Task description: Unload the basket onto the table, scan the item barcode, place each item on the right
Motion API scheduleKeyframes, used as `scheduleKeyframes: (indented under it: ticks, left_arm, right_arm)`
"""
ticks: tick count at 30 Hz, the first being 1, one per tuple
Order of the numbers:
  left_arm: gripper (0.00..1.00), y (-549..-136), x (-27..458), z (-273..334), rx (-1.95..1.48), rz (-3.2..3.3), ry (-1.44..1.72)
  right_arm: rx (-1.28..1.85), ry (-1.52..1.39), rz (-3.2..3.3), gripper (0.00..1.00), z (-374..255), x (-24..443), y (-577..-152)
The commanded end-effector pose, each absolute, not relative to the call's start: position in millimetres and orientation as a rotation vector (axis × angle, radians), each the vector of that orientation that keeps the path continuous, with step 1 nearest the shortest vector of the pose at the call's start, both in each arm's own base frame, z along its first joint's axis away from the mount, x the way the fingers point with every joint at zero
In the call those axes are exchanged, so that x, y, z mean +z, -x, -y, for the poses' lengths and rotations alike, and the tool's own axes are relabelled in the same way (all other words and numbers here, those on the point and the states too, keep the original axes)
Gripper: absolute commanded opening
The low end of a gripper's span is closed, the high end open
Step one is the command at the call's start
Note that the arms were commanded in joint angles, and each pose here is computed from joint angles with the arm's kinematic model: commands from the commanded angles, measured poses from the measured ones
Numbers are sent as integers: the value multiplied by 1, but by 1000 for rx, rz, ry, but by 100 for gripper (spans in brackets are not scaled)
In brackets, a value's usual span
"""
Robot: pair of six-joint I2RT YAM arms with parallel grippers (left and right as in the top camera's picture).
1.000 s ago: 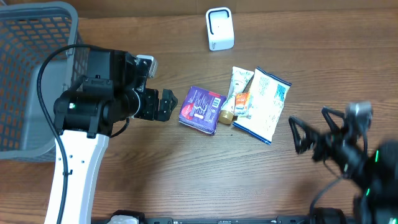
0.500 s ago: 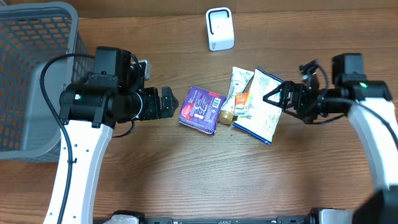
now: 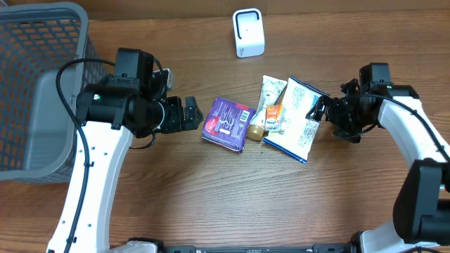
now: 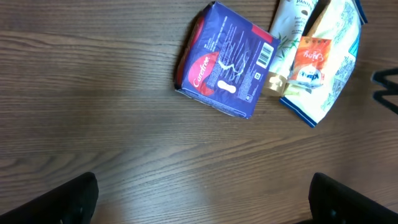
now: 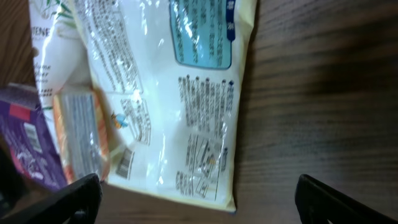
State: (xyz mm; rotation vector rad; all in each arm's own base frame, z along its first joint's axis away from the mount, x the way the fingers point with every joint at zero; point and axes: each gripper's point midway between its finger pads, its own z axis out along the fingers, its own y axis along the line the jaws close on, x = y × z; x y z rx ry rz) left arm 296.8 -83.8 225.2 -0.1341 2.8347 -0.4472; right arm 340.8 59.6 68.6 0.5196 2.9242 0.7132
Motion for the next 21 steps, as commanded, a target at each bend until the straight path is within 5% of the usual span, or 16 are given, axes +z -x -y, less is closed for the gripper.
scheduleKeyframes:
  ticks: [1, 8, 21]
  left_arm:
    - [100, -298, 223, 91, -499, -2848, 146]
    - [100, -299, 222, 91, -502, -2852, 148]
    - [100, -297, 221, 91, -499, -2863, 146]
  right_arm:
    - [695, -552, -2919, 100, -56, 52, -341]
    - [937, -490, -2841, 89, -83, 39, -346]
    - [824, -585, -2825, 74, -81, 14, -351]
